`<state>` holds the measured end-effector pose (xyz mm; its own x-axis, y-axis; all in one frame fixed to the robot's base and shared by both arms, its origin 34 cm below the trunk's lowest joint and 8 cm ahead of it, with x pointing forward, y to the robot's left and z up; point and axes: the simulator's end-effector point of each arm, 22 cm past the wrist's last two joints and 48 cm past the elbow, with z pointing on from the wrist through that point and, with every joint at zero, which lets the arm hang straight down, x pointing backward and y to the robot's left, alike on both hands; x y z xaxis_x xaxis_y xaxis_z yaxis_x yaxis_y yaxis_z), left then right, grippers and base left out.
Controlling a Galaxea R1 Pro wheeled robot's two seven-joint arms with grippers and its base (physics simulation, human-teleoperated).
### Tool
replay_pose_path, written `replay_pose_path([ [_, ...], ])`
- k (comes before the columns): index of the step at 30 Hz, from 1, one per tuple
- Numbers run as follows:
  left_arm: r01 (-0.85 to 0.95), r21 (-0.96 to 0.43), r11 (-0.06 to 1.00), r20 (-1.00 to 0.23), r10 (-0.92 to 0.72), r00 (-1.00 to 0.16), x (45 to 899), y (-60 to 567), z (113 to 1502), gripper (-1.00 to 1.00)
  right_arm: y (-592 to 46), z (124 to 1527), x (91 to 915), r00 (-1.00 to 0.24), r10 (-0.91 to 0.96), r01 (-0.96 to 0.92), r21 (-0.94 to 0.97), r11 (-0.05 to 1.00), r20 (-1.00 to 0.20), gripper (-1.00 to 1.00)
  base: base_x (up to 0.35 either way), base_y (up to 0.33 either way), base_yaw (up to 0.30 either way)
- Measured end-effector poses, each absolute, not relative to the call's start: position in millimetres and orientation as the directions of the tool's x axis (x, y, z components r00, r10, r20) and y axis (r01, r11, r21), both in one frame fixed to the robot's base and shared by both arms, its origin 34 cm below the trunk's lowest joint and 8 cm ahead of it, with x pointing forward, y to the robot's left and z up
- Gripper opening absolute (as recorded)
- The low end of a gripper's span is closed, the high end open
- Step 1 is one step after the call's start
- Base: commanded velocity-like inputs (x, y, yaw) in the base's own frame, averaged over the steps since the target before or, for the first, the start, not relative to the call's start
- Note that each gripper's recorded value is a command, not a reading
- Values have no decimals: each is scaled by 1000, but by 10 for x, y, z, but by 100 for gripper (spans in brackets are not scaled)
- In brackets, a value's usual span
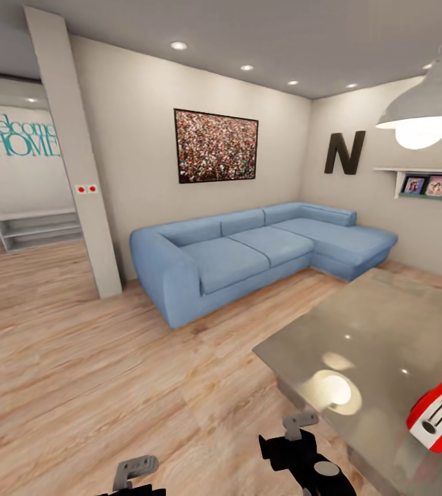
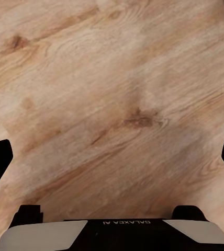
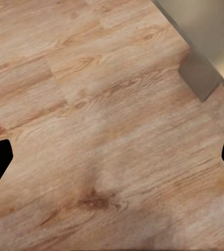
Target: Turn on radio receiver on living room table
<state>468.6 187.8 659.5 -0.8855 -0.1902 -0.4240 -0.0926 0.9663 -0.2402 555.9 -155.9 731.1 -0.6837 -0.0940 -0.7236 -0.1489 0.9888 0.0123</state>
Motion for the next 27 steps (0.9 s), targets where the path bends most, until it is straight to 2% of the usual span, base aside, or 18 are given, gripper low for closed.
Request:
replay_pose_path([
  [27, -91, -241, 966, -428, -191, -884, 4690, 1873, 6611, 100, -1557, 7338, 5565, -679, -95, -150, 11, 989, -728, 100, 0, 0, -300],
])
